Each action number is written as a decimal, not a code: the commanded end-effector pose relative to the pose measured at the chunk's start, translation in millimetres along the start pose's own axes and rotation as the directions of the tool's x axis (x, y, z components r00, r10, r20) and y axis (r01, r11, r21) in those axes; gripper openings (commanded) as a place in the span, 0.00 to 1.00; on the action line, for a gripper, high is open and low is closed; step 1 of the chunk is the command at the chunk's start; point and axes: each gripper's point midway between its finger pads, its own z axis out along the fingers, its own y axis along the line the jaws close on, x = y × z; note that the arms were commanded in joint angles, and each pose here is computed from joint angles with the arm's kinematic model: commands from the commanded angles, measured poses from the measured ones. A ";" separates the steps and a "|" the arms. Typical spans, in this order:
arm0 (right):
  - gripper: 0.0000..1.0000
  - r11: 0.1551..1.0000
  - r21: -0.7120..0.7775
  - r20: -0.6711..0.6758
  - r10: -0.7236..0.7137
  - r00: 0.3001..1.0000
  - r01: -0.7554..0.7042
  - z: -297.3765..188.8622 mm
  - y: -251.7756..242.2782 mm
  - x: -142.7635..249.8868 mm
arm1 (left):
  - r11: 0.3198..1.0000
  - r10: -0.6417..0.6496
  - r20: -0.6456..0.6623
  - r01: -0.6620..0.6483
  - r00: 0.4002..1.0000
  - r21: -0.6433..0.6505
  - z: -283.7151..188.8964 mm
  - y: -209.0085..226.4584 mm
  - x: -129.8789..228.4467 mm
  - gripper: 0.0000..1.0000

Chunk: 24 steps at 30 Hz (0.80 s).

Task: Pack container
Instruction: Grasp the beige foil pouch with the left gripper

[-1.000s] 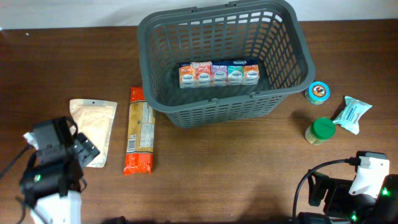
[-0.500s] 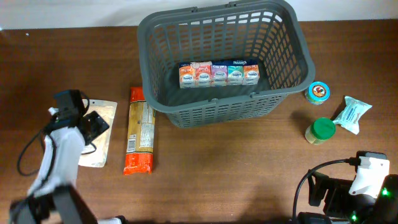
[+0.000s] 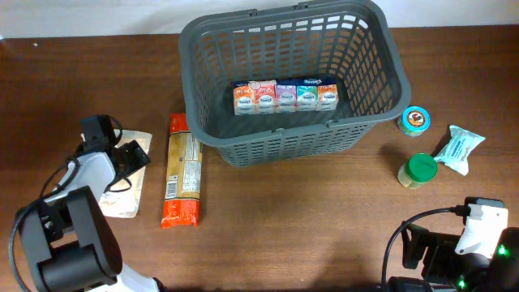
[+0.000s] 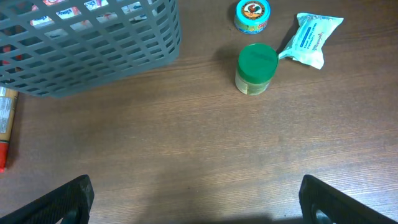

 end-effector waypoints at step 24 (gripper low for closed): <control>0.99 1.000 -0.008 -0.004 -0.010 1.000 0.010 1.0 1.4 -0.3 | 0.972 0.073 0.370 -0.149 0.926 0.181 -189.6 -42.7 -124.6 0.02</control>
